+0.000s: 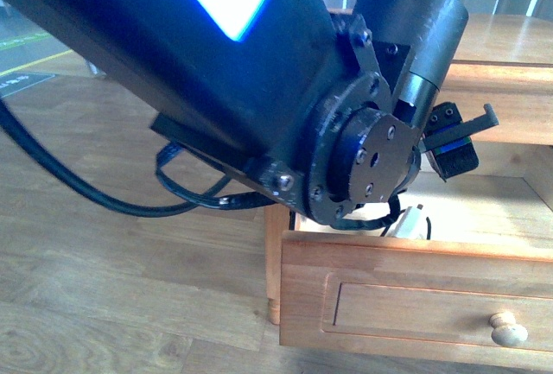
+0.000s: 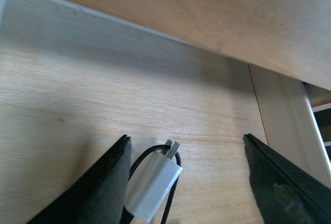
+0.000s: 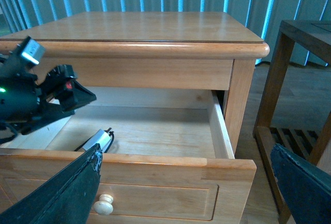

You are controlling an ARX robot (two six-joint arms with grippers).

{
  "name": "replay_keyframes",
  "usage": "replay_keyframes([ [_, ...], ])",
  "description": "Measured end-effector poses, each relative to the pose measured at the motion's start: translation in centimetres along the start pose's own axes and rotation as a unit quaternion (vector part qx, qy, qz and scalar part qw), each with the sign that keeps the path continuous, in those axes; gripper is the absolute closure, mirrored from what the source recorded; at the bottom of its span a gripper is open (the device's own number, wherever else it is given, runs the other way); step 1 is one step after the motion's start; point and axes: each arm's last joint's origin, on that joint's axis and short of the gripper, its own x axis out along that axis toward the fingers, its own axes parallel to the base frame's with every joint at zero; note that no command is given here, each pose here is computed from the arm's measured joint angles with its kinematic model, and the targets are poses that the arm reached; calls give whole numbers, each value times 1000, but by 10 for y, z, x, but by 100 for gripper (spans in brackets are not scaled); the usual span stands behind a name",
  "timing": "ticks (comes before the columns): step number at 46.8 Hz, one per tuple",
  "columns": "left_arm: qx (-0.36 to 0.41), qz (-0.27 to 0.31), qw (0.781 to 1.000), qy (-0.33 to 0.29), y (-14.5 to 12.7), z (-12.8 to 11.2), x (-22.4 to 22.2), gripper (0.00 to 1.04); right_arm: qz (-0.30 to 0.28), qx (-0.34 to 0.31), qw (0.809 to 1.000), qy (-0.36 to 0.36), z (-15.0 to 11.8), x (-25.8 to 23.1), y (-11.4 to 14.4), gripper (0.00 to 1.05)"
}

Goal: Put charger into drawer

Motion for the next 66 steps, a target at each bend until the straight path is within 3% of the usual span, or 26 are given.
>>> replay_keyframes([
  [6,12,-4,999,-36,-5,21,-36,17,0,0,1000,0,0,0,0,8],
  [10,23,0,996,-83,-7,47,-80,4,0,0,1000,0,0,0,0,8],
  [15,33,20,990,-139,2,72,-130,6,0,0,1000,0,0,0,0,8],
  [22,33,55,982,-177,27,79,-190,6,0,0,1000,0,0,0,0,8],
  [30,18,123,966,-226,70,69,-271,6,0,0,1000,0,0,0,0,8],
  [45,-35,206,944,-256,128,5,-358,6,0,0,1000,0,0,0,0,8],
  [55,-40,204,941,-269,131,0,-367,6,-1,0,1000,0,0,0,0,8],
  [59,30,152,947,-281,134,-5,-368,18,-1,0,1000,0,0,0,0,8],
  [63,143,149,936,-285,140,-12,-370,35,-1,0,1000,0,0,0,0,8],
  [66,181,161,928,-282,144,-15,-369,45,-1,0,1000,0,0,0,0,8],
])
